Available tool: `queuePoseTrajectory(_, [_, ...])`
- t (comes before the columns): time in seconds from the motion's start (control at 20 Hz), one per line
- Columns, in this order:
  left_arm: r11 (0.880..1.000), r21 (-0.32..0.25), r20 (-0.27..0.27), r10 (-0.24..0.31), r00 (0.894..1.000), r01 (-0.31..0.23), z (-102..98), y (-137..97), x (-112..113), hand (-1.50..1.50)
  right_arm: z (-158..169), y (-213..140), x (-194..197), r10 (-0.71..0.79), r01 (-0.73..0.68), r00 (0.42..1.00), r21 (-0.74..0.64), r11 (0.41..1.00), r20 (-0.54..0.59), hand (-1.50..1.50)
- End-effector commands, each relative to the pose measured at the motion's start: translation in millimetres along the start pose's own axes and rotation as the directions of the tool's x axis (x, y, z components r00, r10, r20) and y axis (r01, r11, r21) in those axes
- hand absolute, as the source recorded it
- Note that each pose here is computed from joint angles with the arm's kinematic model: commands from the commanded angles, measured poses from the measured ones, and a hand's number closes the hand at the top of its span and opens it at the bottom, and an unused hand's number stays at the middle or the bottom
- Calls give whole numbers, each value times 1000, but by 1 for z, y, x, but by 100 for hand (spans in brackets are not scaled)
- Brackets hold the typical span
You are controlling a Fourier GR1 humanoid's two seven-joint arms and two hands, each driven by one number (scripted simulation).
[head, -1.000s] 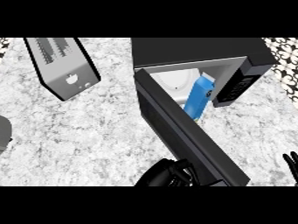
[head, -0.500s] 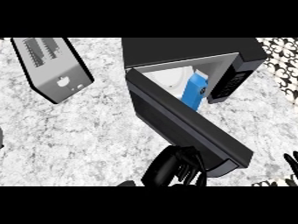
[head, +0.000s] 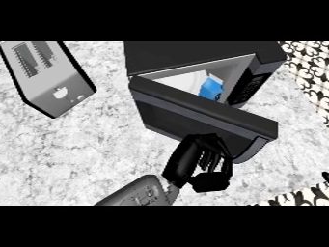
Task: Pick up the milk, place it into the microwave and close the microwave
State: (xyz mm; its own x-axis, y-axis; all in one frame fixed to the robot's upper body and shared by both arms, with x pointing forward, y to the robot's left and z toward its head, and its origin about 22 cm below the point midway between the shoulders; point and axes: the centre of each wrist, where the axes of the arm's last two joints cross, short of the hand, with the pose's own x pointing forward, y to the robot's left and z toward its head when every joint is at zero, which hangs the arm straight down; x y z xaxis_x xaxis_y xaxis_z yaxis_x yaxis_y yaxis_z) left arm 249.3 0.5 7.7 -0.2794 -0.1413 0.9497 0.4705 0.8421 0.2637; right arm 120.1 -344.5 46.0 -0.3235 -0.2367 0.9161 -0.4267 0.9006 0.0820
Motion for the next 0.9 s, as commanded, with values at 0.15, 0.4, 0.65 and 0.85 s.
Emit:
queuePoseTrajectory(0.15, [995, 100, 3, 25, 1000, -25, -40, 21, 12, 150, -3, -1, 17, -3, 3, 1000, 11, 1000, 1, -150])
queuePoseTrajectory(0.4, [988, 146, -4, 59, 998, -58, -55, 30, 19, 150, -5, -3, 28, -5, 5, 1000, 26, 1000, -14, -150])
queuePoseTrajectory(0.65, [981, 163, -4, 104, 995, -102, -68, 39, 21, 150, -11, -4, 34, 1, -1, 1000, 22, 1000, 11, -150])
queuePoseTrajectory(0.85, [974, 181, -22, 145, 989, -139, -66, 42, 12, 150, -15, -5, 42, 3, -3, 1000, 35, 999, 23, -150])
